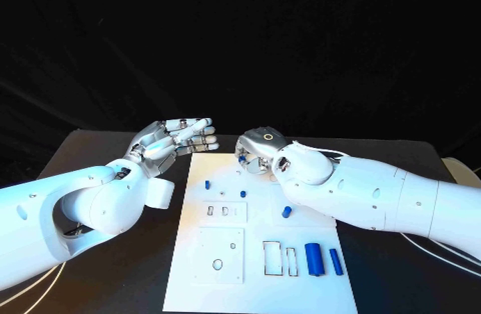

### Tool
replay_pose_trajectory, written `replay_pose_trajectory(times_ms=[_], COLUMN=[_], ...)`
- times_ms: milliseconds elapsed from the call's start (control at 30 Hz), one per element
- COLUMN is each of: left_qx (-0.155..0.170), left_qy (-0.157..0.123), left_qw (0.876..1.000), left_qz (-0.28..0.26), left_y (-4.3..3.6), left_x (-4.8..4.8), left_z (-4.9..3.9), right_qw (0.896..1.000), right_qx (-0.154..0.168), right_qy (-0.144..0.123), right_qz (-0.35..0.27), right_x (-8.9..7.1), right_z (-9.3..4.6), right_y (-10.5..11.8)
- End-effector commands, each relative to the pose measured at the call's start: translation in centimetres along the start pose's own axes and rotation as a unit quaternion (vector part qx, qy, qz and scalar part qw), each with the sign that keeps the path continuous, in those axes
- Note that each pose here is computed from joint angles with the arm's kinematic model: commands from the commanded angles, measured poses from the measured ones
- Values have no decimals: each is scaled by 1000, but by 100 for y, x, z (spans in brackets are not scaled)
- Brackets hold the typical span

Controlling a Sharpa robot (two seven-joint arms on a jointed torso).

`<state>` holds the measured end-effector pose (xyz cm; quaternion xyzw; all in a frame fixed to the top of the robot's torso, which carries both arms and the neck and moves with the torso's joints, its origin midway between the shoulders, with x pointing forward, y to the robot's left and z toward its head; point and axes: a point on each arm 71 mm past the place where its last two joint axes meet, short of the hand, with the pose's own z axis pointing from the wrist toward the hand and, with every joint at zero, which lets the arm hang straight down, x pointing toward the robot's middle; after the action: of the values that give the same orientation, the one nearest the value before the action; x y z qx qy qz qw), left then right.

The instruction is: Assemble the parts on the task board

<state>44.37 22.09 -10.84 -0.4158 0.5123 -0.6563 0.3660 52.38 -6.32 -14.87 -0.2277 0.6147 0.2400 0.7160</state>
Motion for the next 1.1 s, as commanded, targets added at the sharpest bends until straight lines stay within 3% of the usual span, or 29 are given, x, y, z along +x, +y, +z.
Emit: replay_pose_trajectory(times_ms=[33, 767, 1100], left_qx=[4, 2, 3], left_qy=[5, 5, -1], left_qw=[1000, 1000, 1000], left_qz=[-2, -1, 1], left_y=[-17, -15, -19], left_x=[17, 14, -28], left_z=[3, 9, 8], right_qw=[1000, 1000, 1000], right_qx=[-1, 5, 5], right_qy=[8, 15, 4], right_qz=[-3, -6, 5], right_x=[23, 46, -19], right_z=[7, 36, -140], right_y=[-1, -28, -65])
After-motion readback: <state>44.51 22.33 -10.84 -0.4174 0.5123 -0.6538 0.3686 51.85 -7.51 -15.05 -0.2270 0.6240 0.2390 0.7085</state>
